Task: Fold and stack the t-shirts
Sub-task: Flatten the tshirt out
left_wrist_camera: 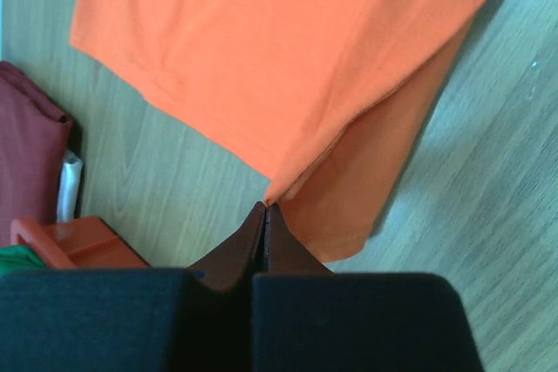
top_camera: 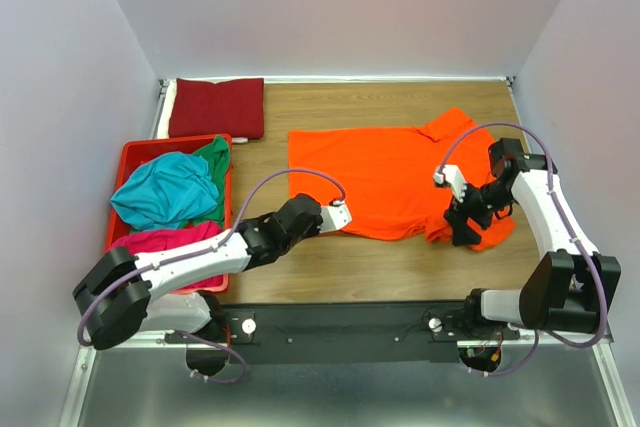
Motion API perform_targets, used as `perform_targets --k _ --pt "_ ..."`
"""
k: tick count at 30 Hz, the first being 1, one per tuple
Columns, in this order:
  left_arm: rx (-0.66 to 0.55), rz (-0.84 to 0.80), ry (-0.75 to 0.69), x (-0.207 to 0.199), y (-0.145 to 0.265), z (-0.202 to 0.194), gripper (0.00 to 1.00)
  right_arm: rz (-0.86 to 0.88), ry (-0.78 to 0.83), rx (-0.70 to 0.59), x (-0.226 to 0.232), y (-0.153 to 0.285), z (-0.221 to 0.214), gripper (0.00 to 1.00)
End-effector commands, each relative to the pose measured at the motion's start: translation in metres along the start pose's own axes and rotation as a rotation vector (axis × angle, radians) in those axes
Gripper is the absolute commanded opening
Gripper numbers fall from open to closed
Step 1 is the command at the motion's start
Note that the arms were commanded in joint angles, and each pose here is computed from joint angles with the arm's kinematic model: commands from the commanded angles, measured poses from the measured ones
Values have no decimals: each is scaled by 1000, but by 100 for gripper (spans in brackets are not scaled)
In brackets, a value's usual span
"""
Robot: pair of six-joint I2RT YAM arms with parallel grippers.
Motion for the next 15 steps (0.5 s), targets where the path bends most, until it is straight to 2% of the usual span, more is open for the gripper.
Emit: perform_targets --k 1,3,4,7,8,9,11,12,14,15 --pt "-82 17 49 7 14 10 16 -15 -90 36 -4 -1 0 100" --pt "-106 29 72 10 21 13 27 -104 -98 20 -16 1 3 100" --pt "-148 40 91 15 29 18 38 -139 -133 10 -21 3 6 100" --pt "-239 98 161 27 51 27 55 -284 -158 -20 -47 8 14 100" --pt "-269 116 205 30 56 29 59 -329 -211 -38 -53 9 16 100" --pt "-334 148 253 36 67 35 69 -400 -202 -67 -71 8 19 100" --pt "-409 176 358 43 76 41 79 -441 -243 -120 -88 3 23 100" --pt "-467 188 404 49 80 48 82 -482 -234 -165 -103 5 29 100" --pt "-544 165 502 66 80 57 84 -440 -307 -208 -126 -11 30 100" --pt "-529 162 540 81 69 54 84 -486 -299 -232 -144 -4 38 100"
Point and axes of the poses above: each gripper's point midway between its finger pads, its own y axis back along the fingers, its own x axis along the line the jaws close on, z = x × y, the point moved 10 cm from there along y, back along the fingers, and after that the axes turned 13 degrees about y, right-handed, at the moved point
